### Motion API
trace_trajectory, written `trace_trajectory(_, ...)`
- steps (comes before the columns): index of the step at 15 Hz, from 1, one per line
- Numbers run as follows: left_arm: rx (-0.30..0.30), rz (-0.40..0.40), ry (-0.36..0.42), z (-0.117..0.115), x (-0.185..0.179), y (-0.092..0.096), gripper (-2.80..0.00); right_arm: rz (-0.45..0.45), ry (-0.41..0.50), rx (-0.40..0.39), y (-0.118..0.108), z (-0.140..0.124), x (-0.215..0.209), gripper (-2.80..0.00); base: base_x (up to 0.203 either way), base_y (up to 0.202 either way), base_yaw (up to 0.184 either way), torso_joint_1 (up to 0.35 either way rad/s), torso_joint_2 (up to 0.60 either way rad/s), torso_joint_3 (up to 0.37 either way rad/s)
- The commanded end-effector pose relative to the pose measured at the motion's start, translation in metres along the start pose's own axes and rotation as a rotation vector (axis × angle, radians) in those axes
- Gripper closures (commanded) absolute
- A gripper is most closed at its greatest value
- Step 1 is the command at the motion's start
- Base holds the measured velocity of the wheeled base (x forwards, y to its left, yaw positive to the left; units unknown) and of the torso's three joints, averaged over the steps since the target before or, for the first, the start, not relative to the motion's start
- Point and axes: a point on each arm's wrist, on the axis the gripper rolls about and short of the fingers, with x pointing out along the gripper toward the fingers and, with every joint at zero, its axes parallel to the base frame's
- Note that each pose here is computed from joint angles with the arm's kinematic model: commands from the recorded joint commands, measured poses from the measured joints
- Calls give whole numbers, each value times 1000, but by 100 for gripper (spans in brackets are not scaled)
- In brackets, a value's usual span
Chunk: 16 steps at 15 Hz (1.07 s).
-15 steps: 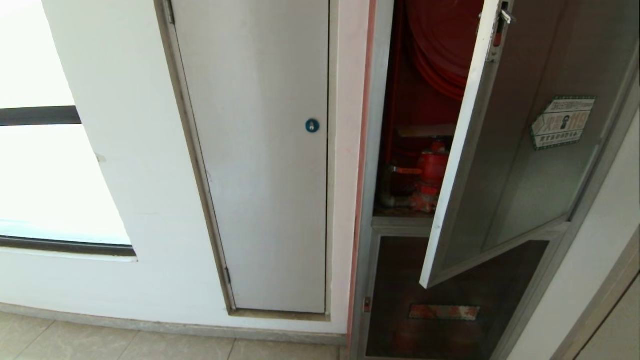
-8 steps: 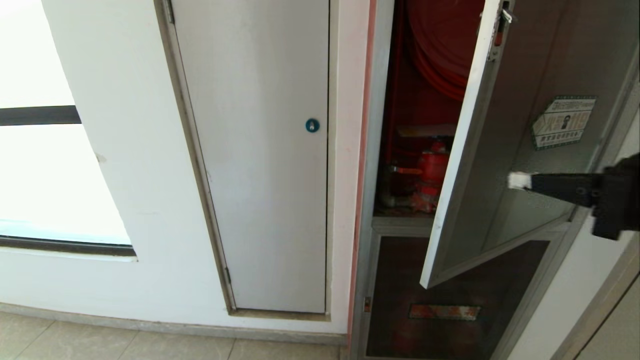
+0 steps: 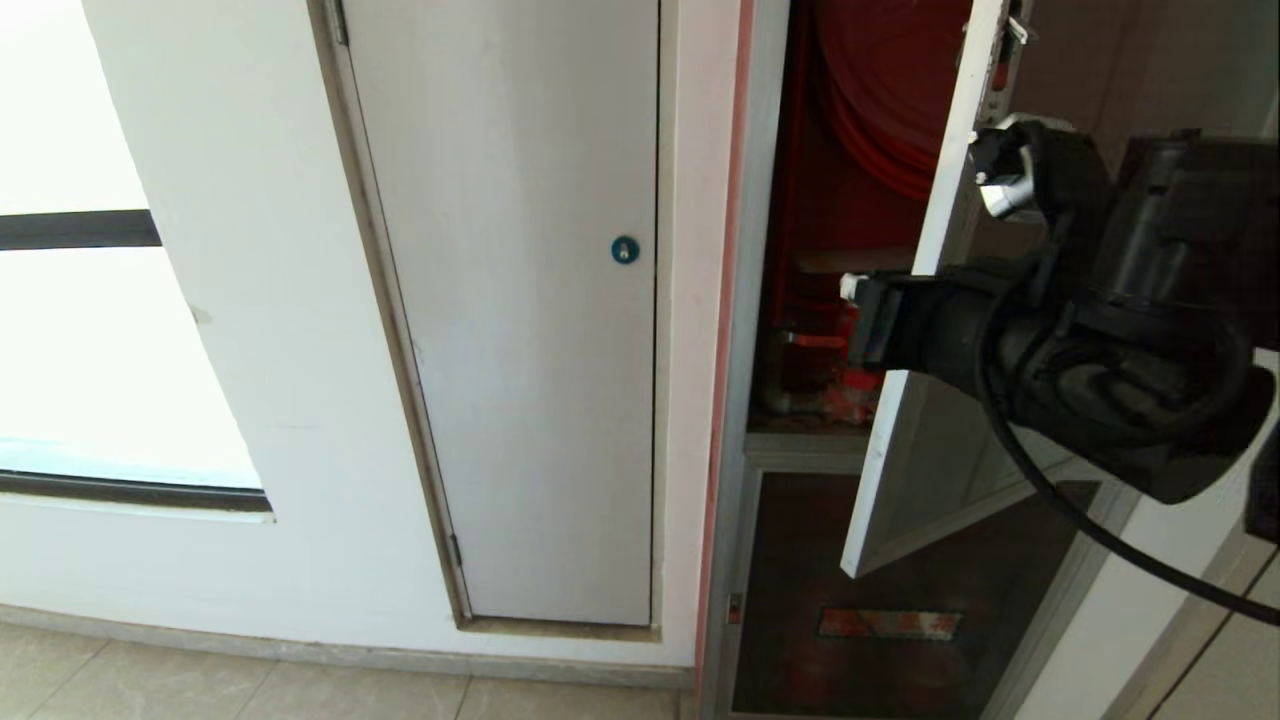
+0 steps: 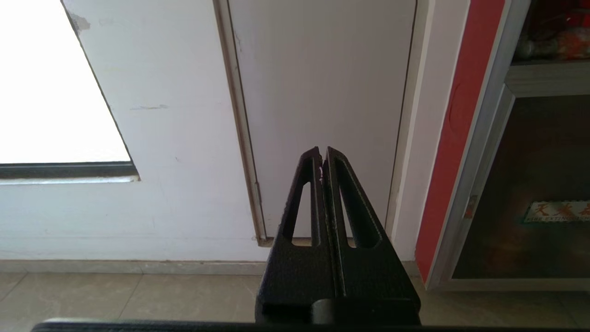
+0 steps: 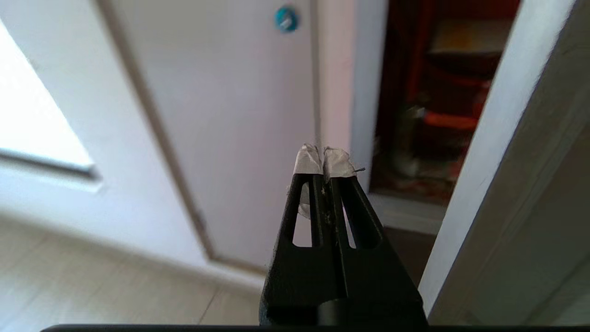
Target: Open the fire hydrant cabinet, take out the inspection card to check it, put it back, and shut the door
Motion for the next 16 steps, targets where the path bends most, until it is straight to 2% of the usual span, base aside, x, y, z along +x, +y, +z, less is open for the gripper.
trace_trajectory(1, -1, -2, 26, -7, 2, 0, 0, -191, -72, -10, 15, -15, 19, 0, 0, 0, 0, 0, 0, 0)
trace_trajectory(3, -1, -1, 26, -8, 2, 0, 0, -319, -185, -15, 20, -11, 29, 0, 0, 0, 0, 0, 0, 0)
trace_trajectory(5, -1, -1, 28, -8, 2, 0, 0, -357, -303, -23, 28, -12, 42, 0, 0, 0, 0, 0, 0, 0)
trace_trajectory(7, -1, -2, 27, -8, 2, 0, 0, -370, -372, -4, 41, -8, 55, 0, 0, 0, 0, 0, 0, 0)
trace_trajectory(12, -1, -1, 28, -8, 2, 0, 0, -386, -428, 18, 48, -1, 69, 0, 0, 0, 0, 0, 0, 0)
trace_trajectory(14, -1, -3, 28, -8, 2, 0, 0, -449, -447, 33, 39, 3, 84, 0, 0, 0, 0, 0, 0, 0)
trace_trajectory(16, -1, -2, 26, -8, 2, 0, 0, -472, -445, 28, 35, 1, 93, 0, 0, 0, 0, 0, 0, 0)
